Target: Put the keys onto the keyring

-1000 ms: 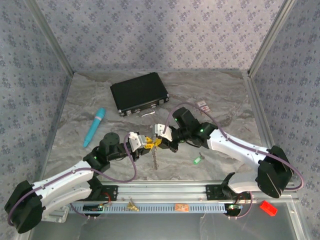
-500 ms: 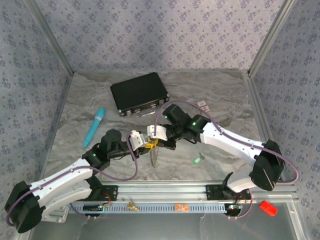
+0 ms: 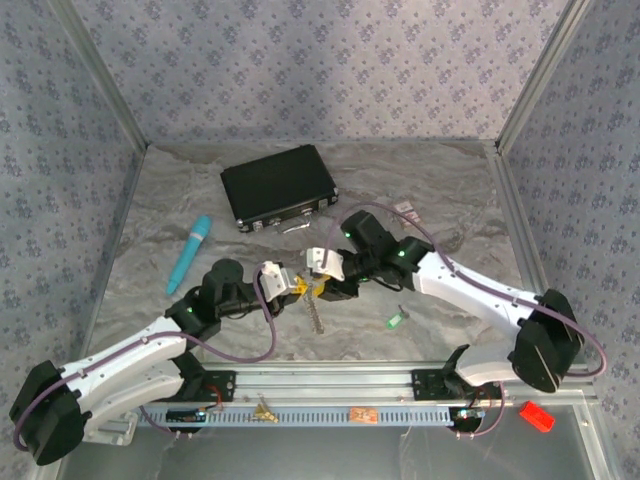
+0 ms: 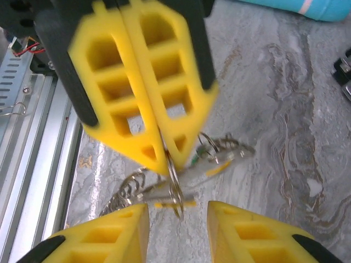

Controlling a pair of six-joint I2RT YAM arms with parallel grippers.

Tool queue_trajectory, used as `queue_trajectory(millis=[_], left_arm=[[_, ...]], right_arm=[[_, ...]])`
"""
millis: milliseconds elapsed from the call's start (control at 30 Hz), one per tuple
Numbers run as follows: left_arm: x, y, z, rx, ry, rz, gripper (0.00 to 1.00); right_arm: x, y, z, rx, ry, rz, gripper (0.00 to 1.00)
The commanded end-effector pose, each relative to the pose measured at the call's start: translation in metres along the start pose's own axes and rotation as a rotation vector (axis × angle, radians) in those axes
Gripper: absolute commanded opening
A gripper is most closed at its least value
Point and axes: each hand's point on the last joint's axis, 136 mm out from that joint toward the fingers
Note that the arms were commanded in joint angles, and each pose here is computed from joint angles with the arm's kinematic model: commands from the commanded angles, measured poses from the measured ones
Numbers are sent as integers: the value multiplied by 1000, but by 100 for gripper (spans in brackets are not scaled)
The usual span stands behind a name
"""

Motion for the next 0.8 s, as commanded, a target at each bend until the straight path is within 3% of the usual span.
queue_trajectory(millis=[0,367,600,700,767], left_arm=[[-1,0,-10,17,-81,-3,0],[-1,-2,-10,24,-99,4,0],[0,-1,-10,22,-99,1,0],[-1,-1,-8,25,-71,3,0],[-1,0,-4,27,-34,-2,11]], right_arm=[[5,-2,-21,-39,-161,-3,34],[-3,0,-17,-68,-202,-27,27],[-4,1,-19,-76,-205,-49,0],[-1,0,-21,-65,-187,-44,0],[2,0,-23,-43,-160,-42,0]])
Point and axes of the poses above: each hand's point on the last joint's axis, 136 mm out from that joint toward the fingers, its own x axis back along the fingers, its own y axis along the line the jaws close on, z = x × y, and after that the axes turned 5 degrees about x, right-handed
